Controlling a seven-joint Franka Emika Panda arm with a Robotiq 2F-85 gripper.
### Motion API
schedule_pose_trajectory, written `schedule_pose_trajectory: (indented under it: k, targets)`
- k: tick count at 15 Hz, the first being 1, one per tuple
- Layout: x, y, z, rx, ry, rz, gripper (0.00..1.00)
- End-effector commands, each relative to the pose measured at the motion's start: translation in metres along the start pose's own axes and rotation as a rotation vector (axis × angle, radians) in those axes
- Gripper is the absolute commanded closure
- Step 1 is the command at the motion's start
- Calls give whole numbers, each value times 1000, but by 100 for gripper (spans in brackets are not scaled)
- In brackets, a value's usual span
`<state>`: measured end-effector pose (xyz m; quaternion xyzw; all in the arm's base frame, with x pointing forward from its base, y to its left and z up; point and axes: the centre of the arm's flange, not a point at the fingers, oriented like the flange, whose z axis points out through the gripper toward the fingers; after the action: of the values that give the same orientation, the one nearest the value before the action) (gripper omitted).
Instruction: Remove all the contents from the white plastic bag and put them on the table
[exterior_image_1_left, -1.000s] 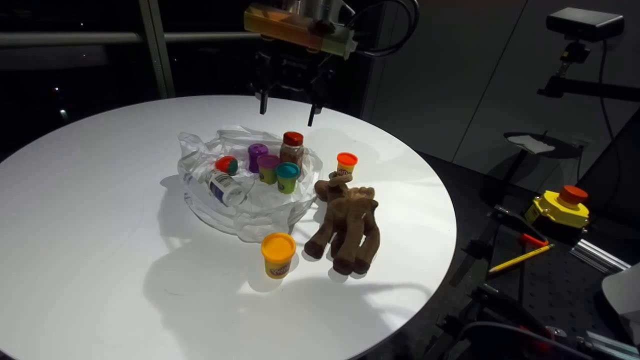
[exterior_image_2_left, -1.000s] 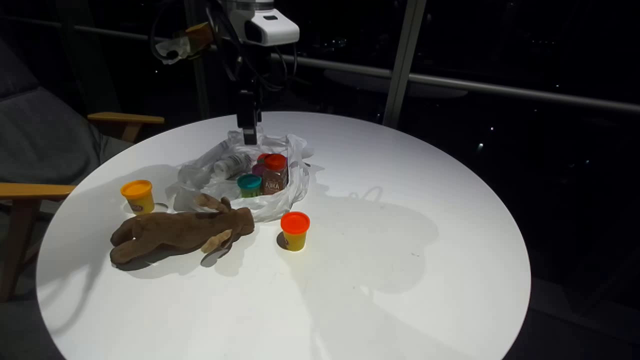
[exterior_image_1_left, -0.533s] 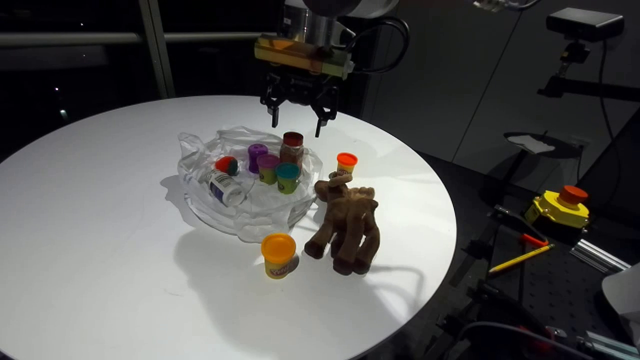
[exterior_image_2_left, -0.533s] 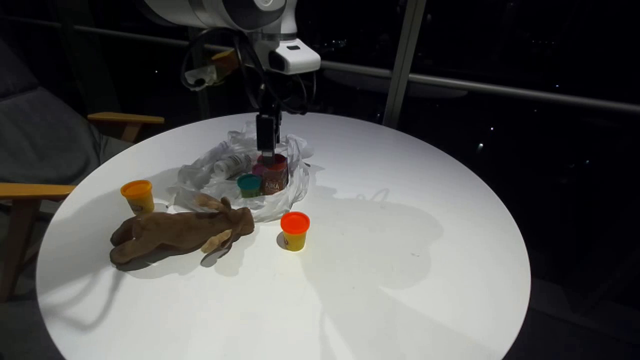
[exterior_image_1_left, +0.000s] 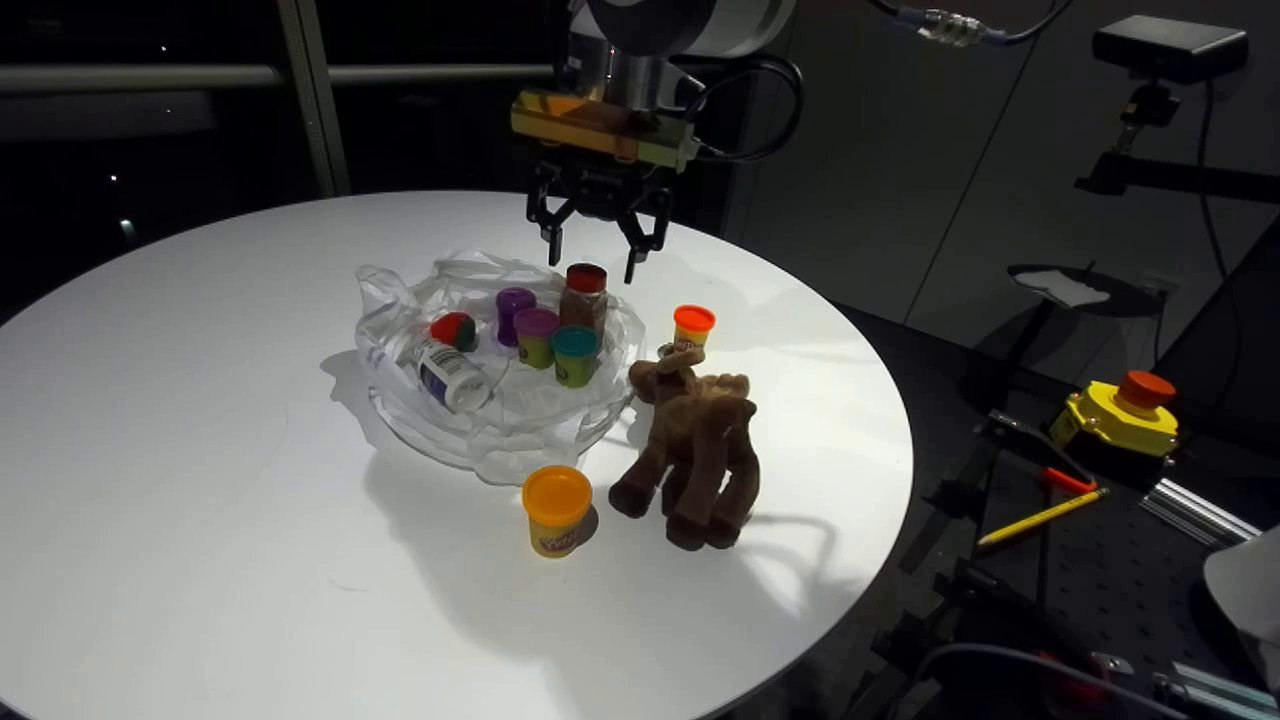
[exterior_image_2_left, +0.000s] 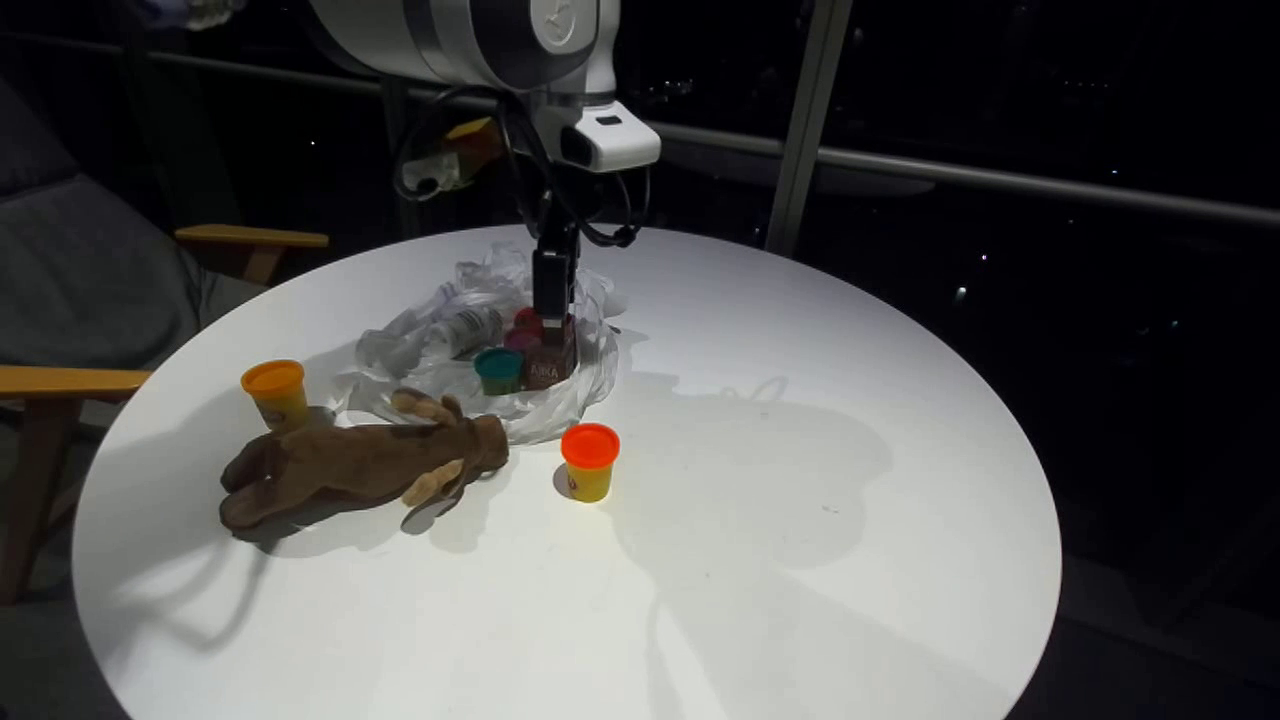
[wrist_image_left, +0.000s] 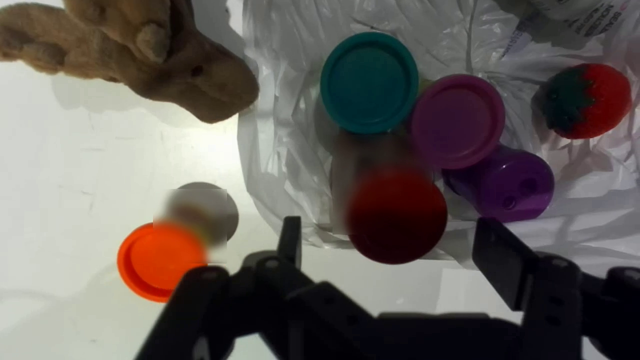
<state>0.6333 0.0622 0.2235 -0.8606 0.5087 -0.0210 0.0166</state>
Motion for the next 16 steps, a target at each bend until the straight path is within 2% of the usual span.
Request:
schedule_pose_trajectory:
  k: [1, 5, 6, 11, 16]
  targets:
    - [9, -7, -5, 22, -27, 1, 42]
    - [11, -3, -11, 46, -49, 10, 74]
    - [11, -2, -12, 55, -58, 10, 78]
    - [9, -1, -15, 82, -94, 9, 78]
    - [-9, 11, -80, 109, -53, -5, 78]
